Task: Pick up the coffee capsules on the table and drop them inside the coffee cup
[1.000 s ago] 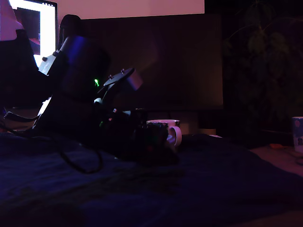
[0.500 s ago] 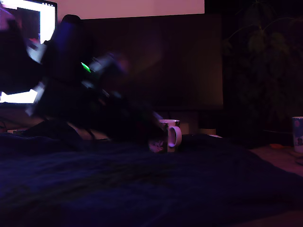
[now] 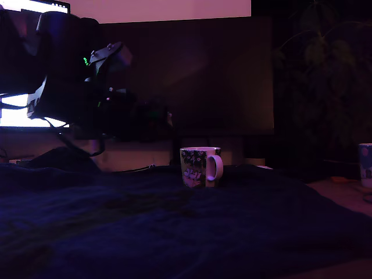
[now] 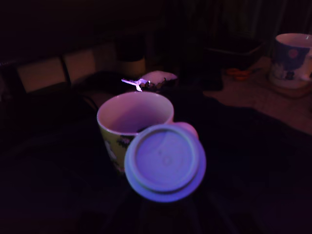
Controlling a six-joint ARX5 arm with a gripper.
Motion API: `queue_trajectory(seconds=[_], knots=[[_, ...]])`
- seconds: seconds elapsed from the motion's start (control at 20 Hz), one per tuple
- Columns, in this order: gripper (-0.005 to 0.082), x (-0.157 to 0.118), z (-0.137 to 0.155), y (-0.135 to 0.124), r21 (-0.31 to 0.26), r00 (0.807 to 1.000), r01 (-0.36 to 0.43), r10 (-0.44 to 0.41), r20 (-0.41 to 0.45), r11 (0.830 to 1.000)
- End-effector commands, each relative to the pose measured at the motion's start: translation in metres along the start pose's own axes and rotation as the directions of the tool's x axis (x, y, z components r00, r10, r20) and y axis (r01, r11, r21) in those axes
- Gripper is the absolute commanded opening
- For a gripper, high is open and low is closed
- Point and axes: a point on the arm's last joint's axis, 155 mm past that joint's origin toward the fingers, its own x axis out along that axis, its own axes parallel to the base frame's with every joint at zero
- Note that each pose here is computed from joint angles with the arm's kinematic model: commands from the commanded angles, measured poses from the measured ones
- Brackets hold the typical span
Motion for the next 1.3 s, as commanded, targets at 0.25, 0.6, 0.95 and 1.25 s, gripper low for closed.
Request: queue_trajectory(seconds=[0.25, 0.6, 0.95, 1.25], knots=[[0.0250, 0.008, 0.018, 0.001, 0.007, 1.000, 0.002, -0.002, 0.009, 1.000], [0.0250, 0.017, 0.023, 0.003, -0.010, 0.998, 0.021, -0.021, -0.058, 1.000], [0.0250, 0.035, 0.036, 0.009, -0.033, 0.992, 0.048, -0.052, -0.113, 0.998], [0.0250, 0.042, 0.057, 0.013, 0.002, 0.989, 0.056, -0.055, -0.140, 0.998]])
